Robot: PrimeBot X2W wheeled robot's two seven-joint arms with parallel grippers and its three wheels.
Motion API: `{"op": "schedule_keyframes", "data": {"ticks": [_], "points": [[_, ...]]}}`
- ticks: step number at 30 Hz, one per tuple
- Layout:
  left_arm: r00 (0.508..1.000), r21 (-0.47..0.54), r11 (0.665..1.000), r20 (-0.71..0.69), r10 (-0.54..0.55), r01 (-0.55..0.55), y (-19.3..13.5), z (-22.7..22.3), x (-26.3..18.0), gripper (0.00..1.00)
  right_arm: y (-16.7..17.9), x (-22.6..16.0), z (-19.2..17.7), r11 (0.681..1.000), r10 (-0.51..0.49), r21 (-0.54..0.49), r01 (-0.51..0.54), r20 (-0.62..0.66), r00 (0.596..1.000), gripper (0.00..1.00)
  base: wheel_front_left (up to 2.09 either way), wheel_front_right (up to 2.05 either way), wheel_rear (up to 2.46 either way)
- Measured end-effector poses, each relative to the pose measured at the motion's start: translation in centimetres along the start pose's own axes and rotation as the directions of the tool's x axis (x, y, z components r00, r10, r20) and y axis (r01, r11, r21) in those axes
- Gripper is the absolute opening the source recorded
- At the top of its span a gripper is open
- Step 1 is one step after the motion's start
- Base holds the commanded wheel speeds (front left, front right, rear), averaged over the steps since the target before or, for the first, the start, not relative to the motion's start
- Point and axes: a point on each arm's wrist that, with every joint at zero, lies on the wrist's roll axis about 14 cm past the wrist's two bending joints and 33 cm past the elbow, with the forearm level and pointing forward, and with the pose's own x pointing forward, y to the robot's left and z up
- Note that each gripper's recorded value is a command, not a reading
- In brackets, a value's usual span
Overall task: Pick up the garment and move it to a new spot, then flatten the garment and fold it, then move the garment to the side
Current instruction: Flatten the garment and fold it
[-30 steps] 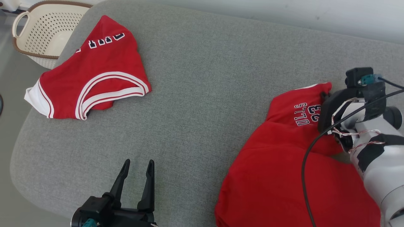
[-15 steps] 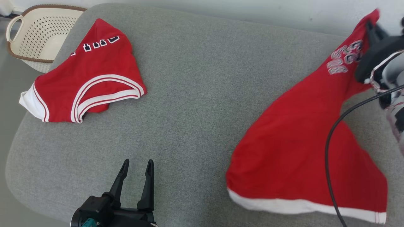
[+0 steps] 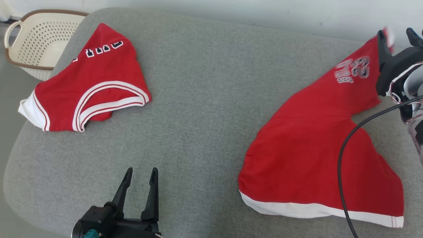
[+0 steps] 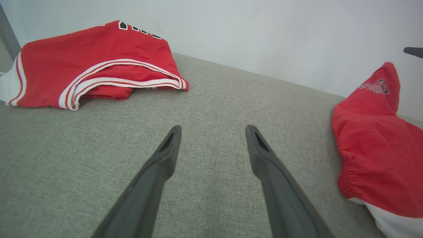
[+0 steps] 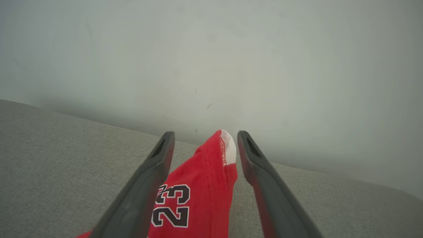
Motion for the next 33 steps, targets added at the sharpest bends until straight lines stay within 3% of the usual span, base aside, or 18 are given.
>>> {"op": "schedule_keyframes", "data": {"ticks": [4, 13, 33], "points": [[1.0, -0.001, 1.0, 0.008, -0.01, 0.01, -0.2, 0.3, -0.1, 1.0, -0.7, -0.7, 0.8, 1.0, -0.014, -0.024, 0.015, 0.021, 1.0, 1.0, 0.0, 0.0, 0.0], [0.999, -0.01, 0.999, 0.021, -0.042, 0.042, -1.3, 0.6, -0.3, 1.0, 0.1, -3.1, 3.0, 0.996, -0.007, 0.093, -0.006, 0.141, 0.99, 1.0, 0.0, 0.0, 0.0], [0.991, -0.019, 0.992, 0.044, -0.127, 0.128, -3.8, 1.2, -1.2, 1.0, 2.6, -14.3, -0.9, 0.968, -0.046, 0.25, -0.019, 0.252, 0.967, 1.0, 0.0, 0.0, 0.0]]}}
